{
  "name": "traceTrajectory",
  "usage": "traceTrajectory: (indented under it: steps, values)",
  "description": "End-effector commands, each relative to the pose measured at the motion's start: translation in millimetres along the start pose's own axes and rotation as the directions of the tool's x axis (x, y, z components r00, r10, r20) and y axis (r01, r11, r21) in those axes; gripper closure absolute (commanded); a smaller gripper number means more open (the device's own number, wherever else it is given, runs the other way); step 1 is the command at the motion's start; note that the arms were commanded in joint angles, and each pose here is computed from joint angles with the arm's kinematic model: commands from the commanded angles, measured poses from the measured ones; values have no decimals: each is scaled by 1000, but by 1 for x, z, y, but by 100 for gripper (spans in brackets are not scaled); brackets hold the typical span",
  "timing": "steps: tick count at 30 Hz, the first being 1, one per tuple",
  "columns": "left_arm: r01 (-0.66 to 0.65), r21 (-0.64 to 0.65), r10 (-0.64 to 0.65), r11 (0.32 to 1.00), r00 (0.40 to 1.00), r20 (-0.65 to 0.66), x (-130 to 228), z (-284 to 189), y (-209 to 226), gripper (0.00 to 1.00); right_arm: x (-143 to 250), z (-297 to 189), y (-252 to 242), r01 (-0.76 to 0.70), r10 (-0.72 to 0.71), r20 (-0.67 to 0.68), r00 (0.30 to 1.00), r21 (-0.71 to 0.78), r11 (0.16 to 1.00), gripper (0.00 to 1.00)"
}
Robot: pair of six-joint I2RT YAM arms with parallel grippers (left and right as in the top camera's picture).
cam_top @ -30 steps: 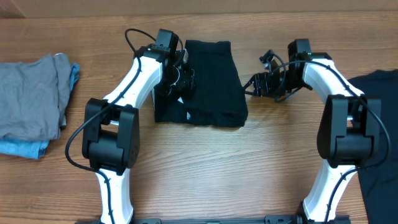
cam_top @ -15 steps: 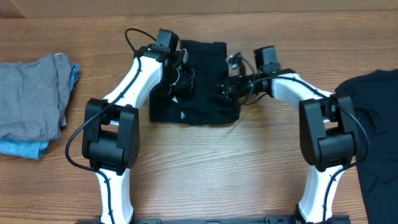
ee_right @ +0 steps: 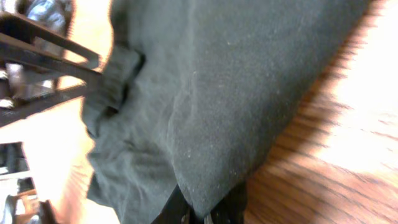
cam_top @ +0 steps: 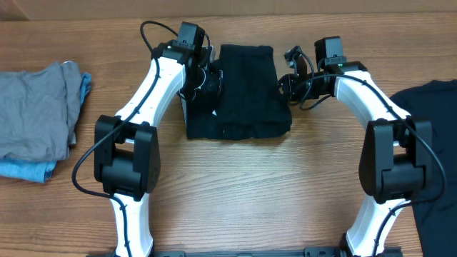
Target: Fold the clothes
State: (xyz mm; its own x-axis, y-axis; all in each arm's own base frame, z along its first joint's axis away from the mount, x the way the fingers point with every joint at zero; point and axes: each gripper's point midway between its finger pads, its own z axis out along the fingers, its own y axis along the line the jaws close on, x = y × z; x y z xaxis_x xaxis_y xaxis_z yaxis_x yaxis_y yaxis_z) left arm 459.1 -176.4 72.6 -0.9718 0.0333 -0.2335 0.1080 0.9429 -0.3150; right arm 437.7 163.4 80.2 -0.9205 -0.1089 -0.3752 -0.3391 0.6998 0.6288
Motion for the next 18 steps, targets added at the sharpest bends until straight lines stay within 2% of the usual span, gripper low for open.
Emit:
traceTrajectory:
  steps: [1,2,4,11,14,18]
  values:
    - [3,22,-2,1000,1000,-6,-1,-4,-8,41,-20,-28,3,120,-123,23,992,93,988,96]
    - [16,59,-15,998,1000,-10,-1,-3,-15,55,-20,-31,4,126,-129,15,992,103,987,96]
    - [23,135,-21,991,1000,-16,0,1,-35,96,-24,-36,2,128,-131,6,991,140,982,96]
    - [9,237,16,971,995,-102,20,58,-71,96,-19,-36,6,122,-120,-18,993,139,983,96]
    - [38,233,-4,972,990,-141,28,91,-66,96,-12,-30,10,133,-123,-65,990,179,975,96]
    - [47,247,-6,968,987,-162,33,109,-62,96,-9,-21,30,210,-176,-143,974,267,941,96]
